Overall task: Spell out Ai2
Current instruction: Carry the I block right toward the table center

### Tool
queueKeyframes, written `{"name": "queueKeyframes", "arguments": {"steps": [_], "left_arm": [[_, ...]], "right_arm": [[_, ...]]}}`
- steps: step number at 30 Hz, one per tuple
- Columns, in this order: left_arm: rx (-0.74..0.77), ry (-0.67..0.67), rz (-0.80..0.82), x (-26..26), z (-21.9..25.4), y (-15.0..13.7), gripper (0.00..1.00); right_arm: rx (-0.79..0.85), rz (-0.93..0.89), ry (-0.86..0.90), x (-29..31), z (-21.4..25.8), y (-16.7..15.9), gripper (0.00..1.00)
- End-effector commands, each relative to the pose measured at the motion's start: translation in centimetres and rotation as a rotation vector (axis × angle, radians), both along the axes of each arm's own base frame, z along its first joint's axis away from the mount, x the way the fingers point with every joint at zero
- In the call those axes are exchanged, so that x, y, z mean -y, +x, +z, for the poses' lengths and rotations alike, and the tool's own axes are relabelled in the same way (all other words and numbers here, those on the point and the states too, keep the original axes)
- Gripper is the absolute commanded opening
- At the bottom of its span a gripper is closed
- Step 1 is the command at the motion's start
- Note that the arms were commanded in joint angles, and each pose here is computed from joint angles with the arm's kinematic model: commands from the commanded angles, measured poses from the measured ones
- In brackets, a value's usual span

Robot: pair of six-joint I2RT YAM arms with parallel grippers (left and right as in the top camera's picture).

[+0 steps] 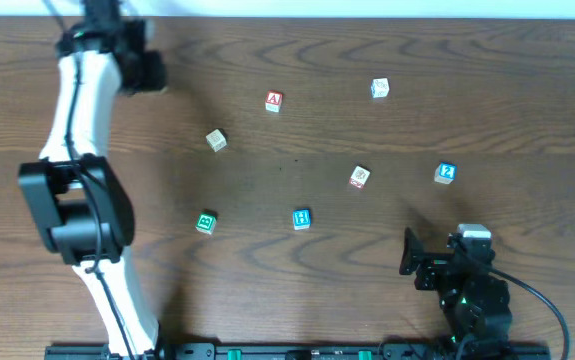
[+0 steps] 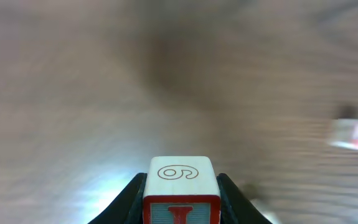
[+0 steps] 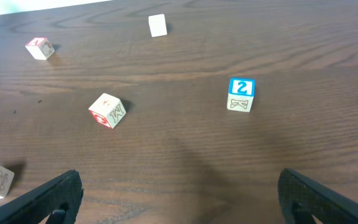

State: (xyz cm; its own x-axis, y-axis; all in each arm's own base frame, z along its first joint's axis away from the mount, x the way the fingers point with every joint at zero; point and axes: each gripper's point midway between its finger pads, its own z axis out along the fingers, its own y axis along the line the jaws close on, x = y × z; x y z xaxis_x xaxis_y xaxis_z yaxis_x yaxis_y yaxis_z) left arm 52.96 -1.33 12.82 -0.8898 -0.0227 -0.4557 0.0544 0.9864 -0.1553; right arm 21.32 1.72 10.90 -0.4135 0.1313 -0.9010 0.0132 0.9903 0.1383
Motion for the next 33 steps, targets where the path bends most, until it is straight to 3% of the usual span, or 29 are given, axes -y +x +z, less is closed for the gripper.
{"name": "queueKeyframes", "arguments": {"steps": [1,5,9,14,23,33], "left_arm": [[0.05,-0.027,-0.119,7.2,1.3,0.6,0.06],[0.076,-0.027,-0.259,15.0,0.8,-0.1,0.06],[0.043,0.066,-0.336,20.7,-2.0,-2.1,0.06],[-0.025,0.11,-0.277,24.4,-5.2,-4.4,0.06],[-0.141,0.073,-0.201,25.5,-7.3,-6.9,0.06],[-0.18,0.087,-0.226,24.4,-4.6,-9.0,0.06]], "right_arm": [[0.002,-0.003,-0.012,0.2,0.0,0.0,0.99],[0.002,-0.003,-0.012,0.2,0.0,0.0,0.99],[0.002,-0.003,-0.012,0.2,0.0,0.0,0.99],[0.002,-0.003,-0.012,0.2,0.0,0.0,0.99],[0.002,-0.003,-0.012,0.2,0.0,0.0,0.99],[0.002,-0.003,-0.012,0.2,0.0,0.0,0.99]]}}
